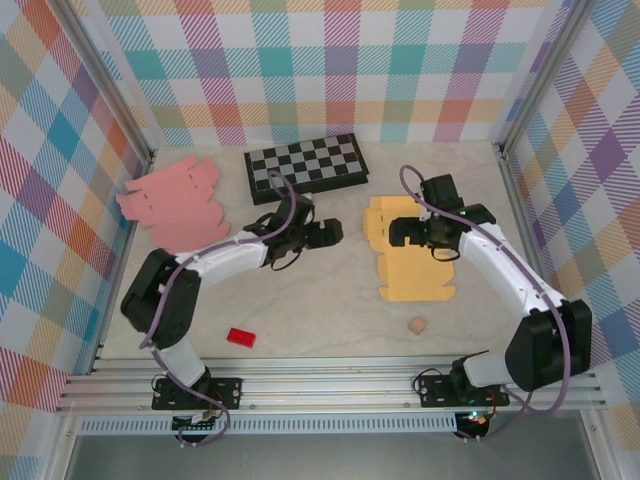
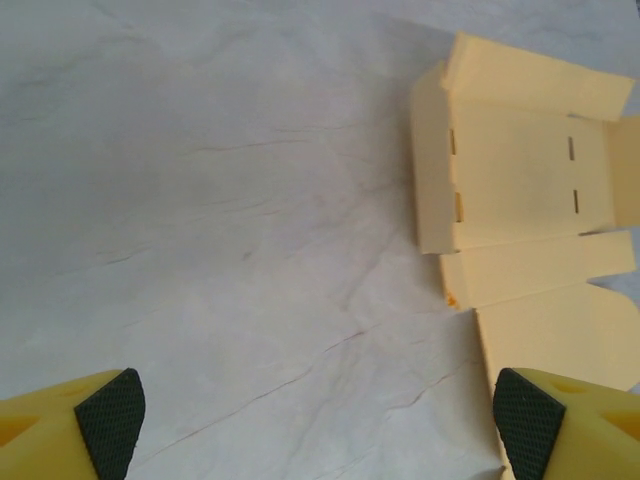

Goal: Fold the paper box

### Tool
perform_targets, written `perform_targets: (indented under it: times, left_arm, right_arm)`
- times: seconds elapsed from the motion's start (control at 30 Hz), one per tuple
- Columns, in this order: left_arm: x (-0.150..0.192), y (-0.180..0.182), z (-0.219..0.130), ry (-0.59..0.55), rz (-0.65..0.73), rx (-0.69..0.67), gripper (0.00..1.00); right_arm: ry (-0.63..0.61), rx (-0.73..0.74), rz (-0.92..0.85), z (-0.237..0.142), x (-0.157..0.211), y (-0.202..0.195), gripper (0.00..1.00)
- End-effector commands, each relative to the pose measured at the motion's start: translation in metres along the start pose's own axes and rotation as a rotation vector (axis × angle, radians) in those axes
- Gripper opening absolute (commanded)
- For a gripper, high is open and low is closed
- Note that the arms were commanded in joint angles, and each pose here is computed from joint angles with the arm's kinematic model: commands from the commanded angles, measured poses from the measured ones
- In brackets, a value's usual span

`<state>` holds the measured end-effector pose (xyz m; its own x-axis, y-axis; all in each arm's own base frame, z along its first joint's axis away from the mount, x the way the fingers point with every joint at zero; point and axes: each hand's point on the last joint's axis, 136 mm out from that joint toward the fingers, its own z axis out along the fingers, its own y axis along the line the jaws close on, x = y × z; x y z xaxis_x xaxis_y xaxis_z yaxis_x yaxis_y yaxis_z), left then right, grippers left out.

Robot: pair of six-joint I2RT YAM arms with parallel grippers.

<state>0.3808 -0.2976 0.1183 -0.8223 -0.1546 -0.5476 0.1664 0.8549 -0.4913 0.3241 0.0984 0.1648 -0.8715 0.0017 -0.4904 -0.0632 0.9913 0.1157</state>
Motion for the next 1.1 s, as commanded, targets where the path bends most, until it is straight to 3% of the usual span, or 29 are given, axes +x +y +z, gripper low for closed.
perform_targets:
  times: [0.0,0.3,0.63,0.77,0.87,1.07]
  left_arm:
    - [-0.003,-0.027,0.023,0.034,0.031,0.08,0.89]
    - [-0.007,-0.053,0.085,0.13,-0.002,0.146,0.82]
    - [0.002,-0.072,0.125,0.187,0.01,0.146,0.75]
    - [0.003,-0.074,0.136,0.199,0.007,0.145,0.67]
    - [0.003,-0.079,0.142,0.205,0.011,0.156,0.5]
    - [-0.002,-0.087,0.143,0.187,0.043,0.167,0.0]
  right_arm:
    - [-0.07,0.009,-0.024,-0.011,-0.002,-0.004,1.0]
    - [-0.186,-0.033,0.023,-0.017,0.001,-0.003,1.0]
    - [-0.175,-0.062,0.058,0.0,0.005,0.001,1.0]
    - [-0.183,-0.062,0.065,0.0,0.004,0.001,1.0]
    - [-0.191,-0.057,0.068,-0.002,0.002,0.0,1.0]
    - [-0.209,-0.029,0.076,-0.006,-0.001,-0.005,1.0]
